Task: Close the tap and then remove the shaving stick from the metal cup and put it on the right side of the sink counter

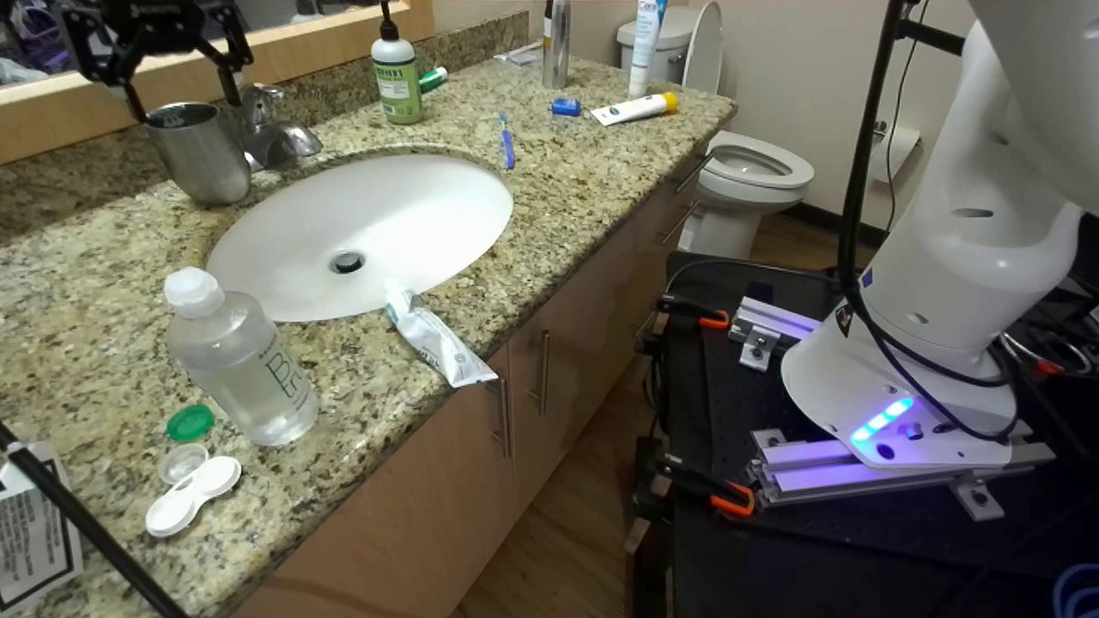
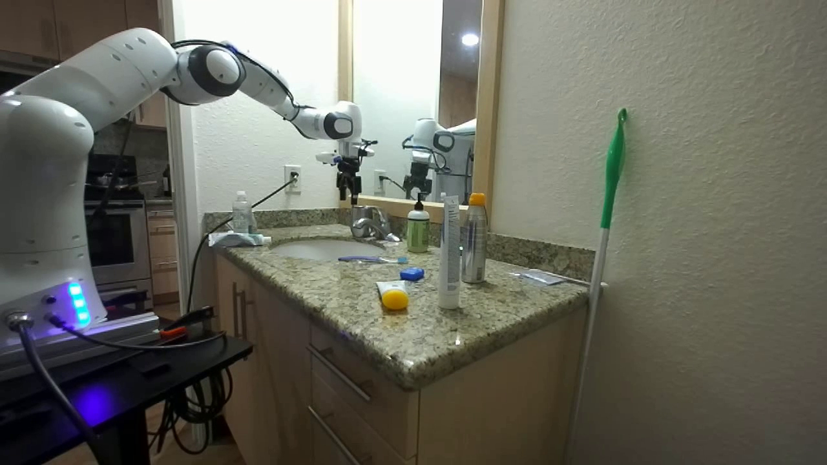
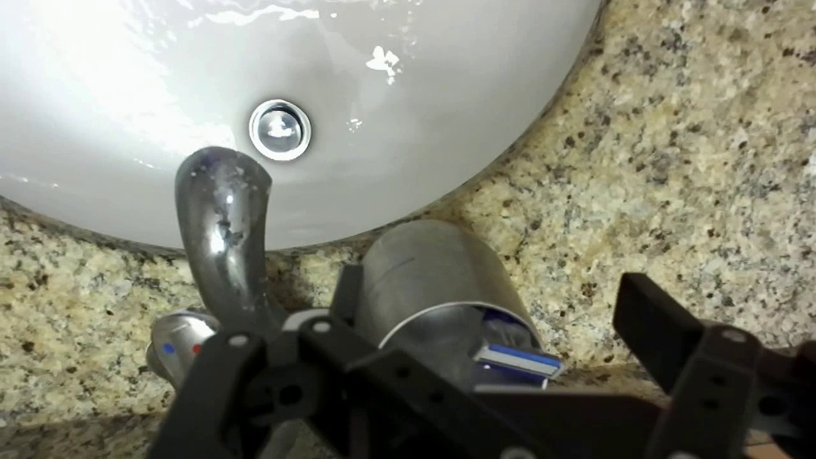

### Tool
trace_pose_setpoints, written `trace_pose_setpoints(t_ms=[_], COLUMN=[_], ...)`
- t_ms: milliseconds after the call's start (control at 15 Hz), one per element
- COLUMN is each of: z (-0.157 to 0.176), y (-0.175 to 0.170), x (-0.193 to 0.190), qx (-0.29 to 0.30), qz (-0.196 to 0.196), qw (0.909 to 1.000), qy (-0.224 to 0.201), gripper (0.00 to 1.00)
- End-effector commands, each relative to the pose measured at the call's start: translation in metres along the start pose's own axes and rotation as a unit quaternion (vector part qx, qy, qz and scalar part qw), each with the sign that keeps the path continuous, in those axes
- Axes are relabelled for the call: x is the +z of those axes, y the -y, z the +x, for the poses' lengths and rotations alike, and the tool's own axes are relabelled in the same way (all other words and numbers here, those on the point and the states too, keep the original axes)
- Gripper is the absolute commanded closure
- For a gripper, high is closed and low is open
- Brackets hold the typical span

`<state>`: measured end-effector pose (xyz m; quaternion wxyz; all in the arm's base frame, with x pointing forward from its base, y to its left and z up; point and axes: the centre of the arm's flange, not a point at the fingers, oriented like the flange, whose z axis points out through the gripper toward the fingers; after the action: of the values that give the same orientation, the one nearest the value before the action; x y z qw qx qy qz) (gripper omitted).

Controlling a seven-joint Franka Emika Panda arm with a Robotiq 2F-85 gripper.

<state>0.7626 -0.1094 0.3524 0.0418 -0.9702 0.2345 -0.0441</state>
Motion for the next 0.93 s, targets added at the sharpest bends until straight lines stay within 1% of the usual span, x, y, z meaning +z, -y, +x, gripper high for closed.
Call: trace_pose_setpoints(t_ms=[0, 333, 400, 600, 867], z=[0.0, 0.02, 0.01, 0.014, 0.011], y=[0.0, 0.001, 0.001, -0.001, 0.0], x=[0.0, 0.041, 0.023, 0.043, 0.039], qx=[-0.003, 0.008, 0.002, 0.004, 0.01], qz=[-0.001, 0.021, 0.009, 0.01, 0.006], qw=[1.0, 0.9983, 0.9993, 0.9988, 0.9988], qy=[0.0, -0.054, -0.037, -0.048, -0.048], gripper=[0.0, 0.0, 0.0, 0.0, 0.0])
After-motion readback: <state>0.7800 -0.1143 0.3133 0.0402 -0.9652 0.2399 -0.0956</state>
